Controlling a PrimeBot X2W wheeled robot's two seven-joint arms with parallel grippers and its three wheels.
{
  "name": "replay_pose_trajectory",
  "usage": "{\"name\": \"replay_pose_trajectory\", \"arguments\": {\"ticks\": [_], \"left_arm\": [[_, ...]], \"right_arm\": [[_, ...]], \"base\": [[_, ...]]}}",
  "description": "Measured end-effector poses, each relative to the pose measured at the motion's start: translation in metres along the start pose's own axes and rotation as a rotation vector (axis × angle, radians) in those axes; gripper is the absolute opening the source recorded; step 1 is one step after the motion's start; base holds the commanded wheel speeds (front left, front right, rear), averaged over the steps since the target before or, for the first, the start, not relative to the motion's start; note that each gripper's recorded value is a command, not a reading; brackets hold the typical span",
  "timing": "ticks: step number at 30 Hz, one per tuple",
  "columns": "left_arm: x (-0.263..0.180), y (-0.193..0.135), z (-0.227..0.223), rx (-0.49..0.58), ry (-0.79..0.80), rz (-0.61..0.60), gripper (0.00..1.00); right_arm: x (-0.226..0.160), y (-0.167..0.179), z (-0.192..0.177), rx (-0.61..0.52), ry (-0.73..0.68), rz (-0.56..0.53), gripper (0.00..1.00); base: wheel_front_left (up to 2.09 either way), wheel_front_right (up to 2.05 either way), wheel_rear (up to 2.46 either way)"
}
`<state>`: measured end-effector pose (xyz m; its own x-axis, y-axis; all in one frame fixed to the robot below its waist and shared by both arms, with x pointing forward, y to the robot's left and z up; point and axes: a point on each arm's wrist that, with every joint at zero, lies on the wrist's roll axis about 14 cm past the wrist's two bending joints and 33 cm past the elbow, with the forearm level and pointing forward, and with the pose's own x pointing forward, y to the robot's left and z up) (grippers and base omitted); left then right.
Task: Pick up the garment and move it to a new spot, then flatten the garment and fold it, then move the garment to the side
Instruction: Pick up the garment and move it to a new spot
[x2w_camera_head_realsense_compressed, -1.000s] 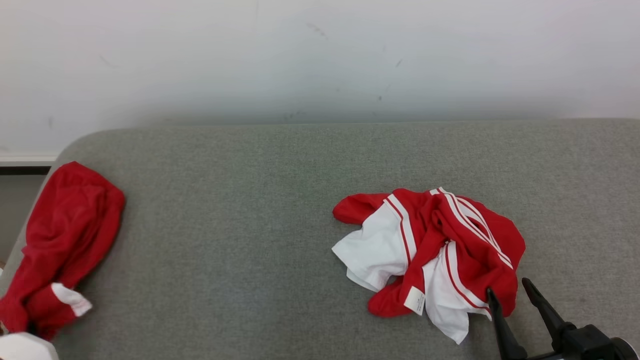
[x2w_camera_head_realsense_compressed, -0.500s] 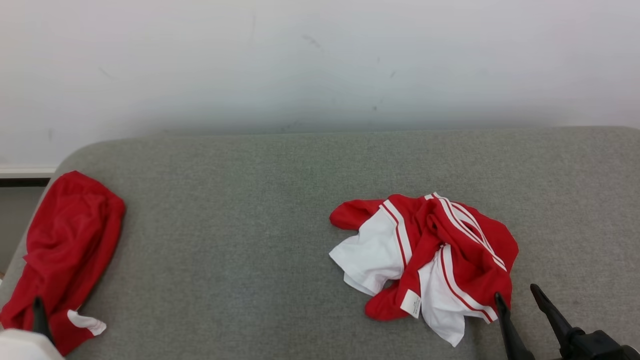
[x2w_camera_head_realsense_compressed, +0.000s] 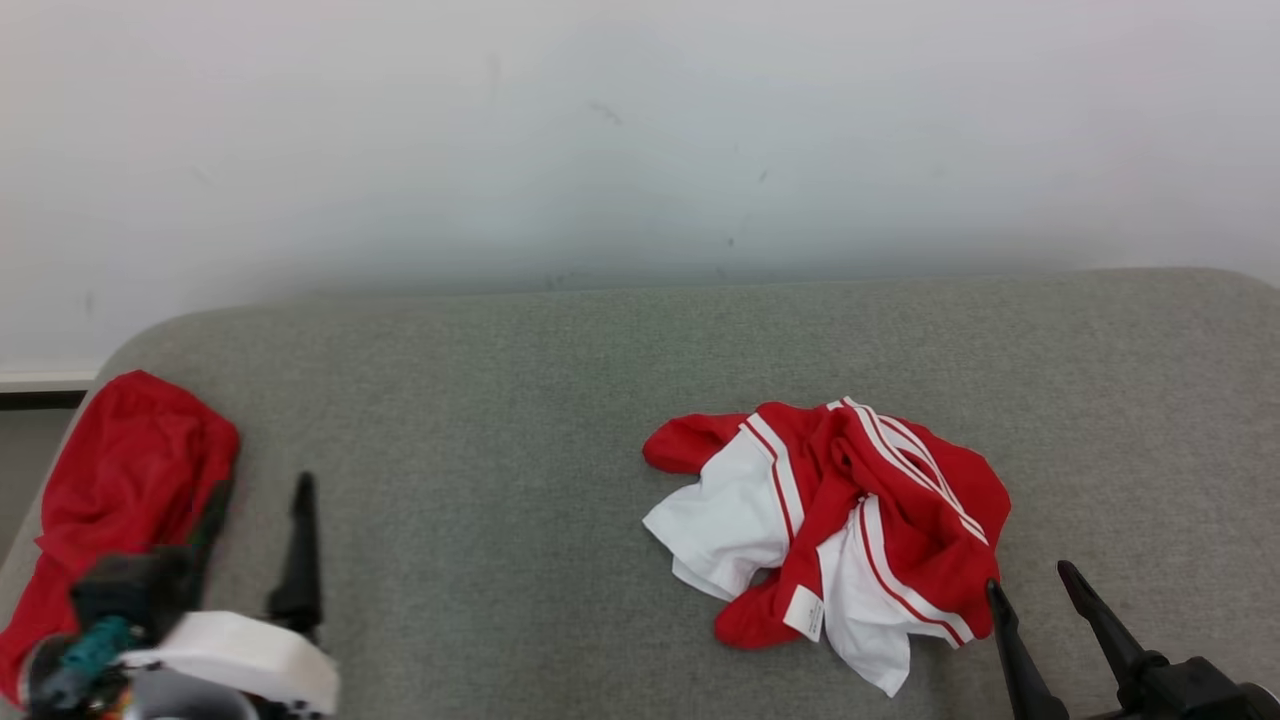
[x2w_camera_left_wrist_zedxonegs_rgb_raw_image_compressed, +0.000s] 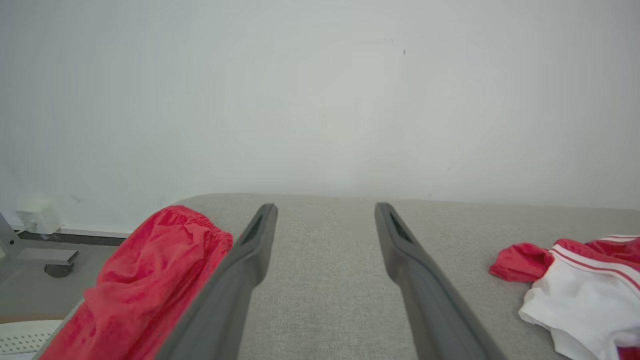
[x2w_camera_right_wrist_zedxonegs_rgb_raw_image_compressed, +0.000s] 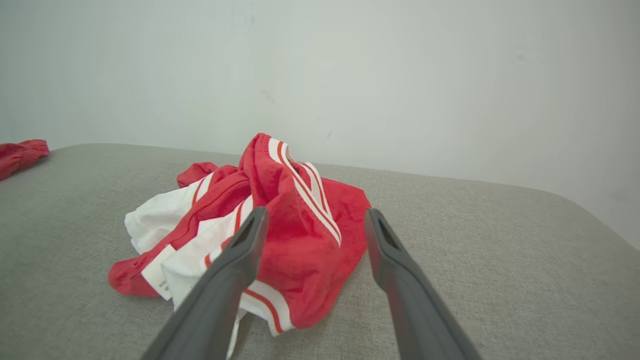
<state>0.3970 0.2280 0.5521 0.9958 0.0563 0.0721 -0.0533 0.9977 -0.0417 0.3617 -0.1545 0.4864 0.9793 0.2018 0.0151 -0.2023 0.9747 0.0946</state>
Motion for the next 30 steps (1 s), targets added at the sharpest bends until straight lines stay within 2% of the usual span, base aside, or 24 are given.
{"name": "replay_pose_trajectory", "arguments": {"ticks": [2,5,12,20,30], "left_arm": [[-0.001,-0.028,0.007,-0.011,-0.044,-0.088,1.00],[-0.003,-0.050,0.005,-0.037,-0.061,-0.131,1.00],[-0.019,-0.076,-0.014,-0.066,-0.038,-0.170,1.00],[-0.053,-0.073,-0.050,-0.091,0.043,-0.154,1.00],[-0.070,-0.067,-0.060,-0.109,0.055,-0.133,1.00]], "right_arm": [[-0.001,-0.003,0.002,-0.001,-0.006,-0.009,1.00],[-0.003,-0.007,0.004,-0.003,-0.013,-0.022,1.00],[-0.008,-0.009,0.006,-0.004,-0.020,-0.032,1.00],[-0.015,-0.014,0.009,-0.010,-0.027,-0.050,1.00],[-0.025,-0.020,0.010,0.018,-0.043,-0.096,1.00]], "base": [[0.00,0.00,0.00],[0.00,0.00,0.00],[0.00,0.00,0.00],[0.00,0.00,0.00],[0.00,0.00,0.00]]}}
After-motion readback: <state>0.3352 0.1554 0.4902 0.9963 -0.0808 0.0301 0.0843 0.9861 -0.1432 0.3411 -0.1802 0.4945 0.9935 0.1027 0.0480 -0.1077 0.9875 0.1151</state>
